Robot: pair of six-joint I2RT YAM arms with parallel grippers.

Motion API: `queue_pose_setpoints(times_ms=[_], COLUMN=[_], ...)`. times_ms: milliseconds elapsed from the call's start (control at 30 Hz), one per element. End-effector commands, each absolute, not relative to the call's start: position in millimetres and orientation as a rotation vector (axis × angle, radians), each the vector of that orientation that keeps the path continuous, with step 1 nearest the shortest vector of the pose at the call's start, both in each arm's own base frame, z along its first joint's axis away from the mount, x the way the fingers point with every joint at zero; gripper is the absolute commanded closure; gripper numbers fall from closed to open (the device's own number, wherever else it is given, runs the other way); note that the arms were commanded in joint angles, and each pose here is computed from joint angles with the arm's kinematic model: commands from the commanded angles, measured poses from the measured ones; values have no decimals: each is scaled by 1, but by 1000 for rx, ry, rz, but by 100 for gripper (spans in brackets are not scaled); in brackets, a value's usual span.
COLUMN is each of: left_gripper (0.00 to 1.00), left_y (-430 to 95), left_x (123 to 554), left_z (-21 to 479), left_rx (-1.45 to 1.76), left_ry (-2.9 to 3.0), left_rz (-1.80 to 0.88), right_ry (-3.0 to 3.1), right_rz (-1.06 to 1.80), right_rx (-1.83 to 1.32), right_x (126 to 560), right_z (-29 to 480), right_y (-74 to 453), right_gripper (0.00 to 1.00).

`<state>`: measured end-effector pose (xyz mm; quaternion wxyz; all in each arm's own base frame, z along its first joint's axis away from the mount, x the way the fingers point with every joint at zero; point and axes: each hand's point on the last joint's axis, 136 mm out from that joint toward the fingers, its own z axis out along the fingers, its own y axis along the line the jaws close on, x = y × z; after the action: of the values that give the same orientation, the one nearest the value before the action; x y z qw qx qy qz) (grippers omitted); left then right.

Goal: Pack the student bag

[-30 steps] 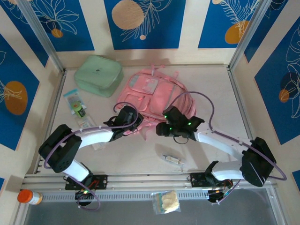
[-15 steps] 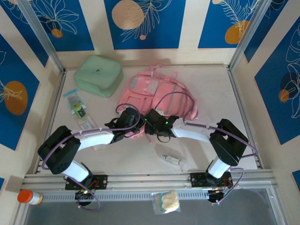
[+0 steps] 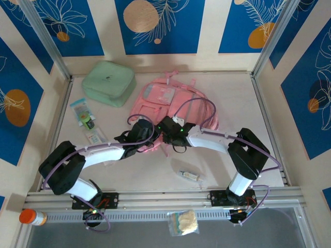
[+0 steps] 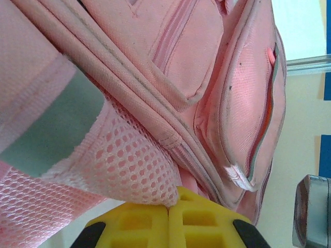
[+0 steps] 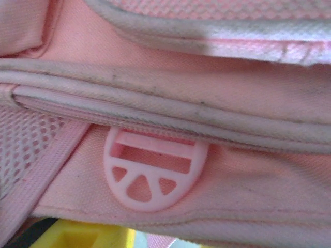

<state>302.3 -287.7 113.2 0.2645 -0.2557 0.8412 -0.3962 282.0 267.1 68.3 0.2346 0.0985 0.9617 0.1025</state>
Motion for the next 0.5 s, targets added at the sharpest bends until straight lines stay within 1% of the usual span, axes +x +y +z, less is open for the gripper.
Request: queue_pose_setpoints(times_ms=[0,67,133,200,233,300,400,467], left_gripper=[100,100,100,100,100,100,100,100], left_y=[-291,-290,-290,-290,-291,-292,-294,-294], left_x=[307,307,307,308,308,309,310,310], left_z=[149,148,149,151,151,151,151,152], left_rx=[-614,-615,-617,-608,-603,-607,-606,-604], left_ry=[2182,2190,2183,2175,2177,2177,2176,2176], left_rz=[-1104,-1088,-1100,-1101,-1098,-1102,-1114,-1112], right_ry=[2605,2600,2594,2601,2585,2579,2589,2579], right_rz=[134,137,102,165,226,298,333,328], right_rx=[348,296,272,184,105,-6,-103,-163], right_x=[281,277,272,271,272,270,268,267], right_z=[79,81,85,88,90,92,91,89], right_y=[228,221,211,217,229,244,253,256], right_gripper=[69,73,73,75,76,76,74,70])
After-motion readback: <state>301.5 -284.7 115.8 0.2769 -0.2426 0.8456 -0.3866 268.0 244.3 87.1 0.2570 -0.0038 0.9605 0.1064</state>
